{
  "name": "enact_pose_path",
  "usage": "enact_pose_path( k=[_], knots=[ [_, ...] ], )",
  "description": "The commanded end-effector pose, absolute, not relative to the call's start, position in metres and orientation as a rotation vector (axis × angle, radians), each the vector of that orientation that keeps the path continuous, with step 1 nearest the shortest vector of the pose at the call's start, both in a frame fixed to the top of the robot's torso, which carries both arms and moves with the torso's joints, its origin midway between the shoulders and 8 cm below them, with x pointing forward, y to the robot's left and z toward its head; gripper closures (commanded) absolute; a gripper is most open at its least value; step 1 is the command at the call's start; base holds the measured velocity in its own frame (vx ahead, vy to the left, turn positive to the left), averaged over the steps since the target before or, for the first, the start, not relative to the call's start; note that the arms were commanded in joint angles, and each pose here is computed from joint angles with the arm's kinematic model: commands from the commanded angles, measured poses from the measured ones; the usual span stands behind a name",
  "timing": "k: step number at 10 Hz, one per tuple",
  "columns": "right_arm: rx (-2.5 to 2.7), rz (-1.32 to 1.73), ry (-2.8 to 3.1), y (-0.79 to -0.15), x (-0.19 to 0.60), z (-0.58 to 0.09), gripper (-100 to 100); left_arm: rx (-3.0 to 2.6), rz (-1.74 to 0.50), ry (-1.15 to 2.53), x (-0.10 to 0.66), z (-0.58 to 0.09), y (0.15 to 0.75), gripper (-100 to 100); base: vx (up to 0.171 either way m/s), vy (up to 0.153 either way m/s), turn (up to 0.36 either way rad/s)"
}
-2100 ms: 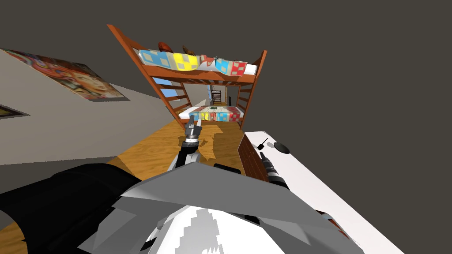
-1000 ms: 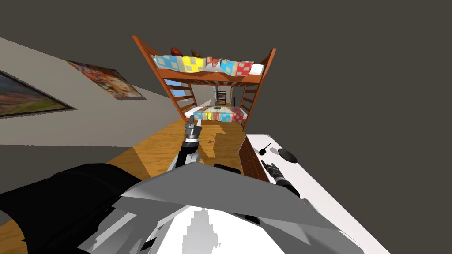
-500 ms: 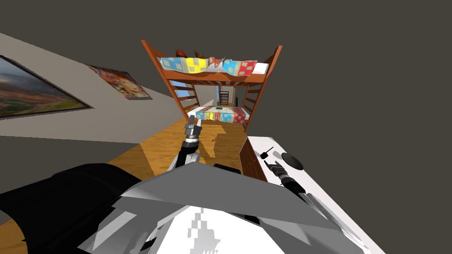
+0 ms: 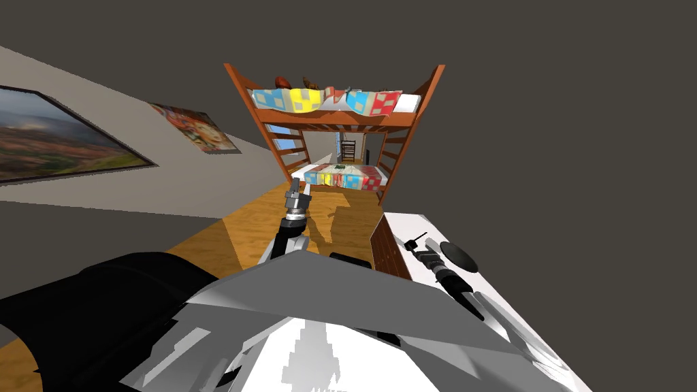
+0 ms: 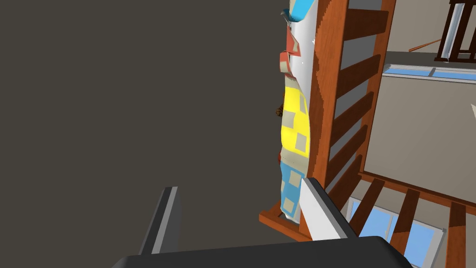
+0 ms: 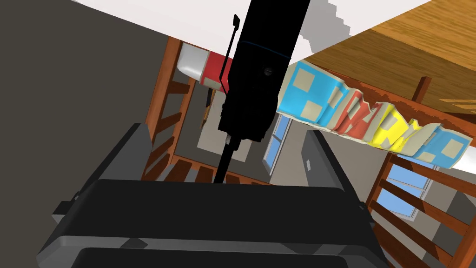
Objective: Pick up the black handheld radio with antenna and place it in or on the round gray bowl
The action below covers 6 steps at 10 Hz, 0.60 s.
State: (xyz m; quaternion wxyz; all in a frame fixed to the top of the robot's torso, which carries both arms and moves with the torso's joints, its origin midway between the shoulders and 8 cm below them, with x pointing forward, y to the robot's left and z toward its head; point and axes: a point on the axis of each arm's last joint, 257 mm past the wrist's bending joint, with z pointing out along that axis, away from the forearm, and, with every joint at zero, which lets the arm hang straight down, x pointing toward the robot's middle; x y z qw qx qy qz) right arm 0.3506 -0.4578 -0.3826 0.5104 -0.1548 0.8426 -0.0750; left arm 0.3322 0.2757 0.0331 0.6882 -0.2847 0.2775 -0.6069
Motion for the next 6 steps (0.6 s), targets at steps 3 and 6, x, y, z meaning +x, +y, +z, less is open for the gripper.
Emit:
enact_pose_path(
  k=[3, 6],
  knots=[
    [-0.366, -0.183, 2.028, -0.4558, 0.3533, -0.3871, 100, -0.637, -1.358, 0.621, 0.3322, 0.0331, 0.2757, 0, 0.022, -0.009, 0.025],
    [-0.365, -0.183, 2.027, -0.4561, 0.3535, -0.3868, 100, -0.637, -1.358, 0.621, 0.3322, 0.0331, 0.2757, 0, 0.000, 0.000, 0.000]
  ],
)
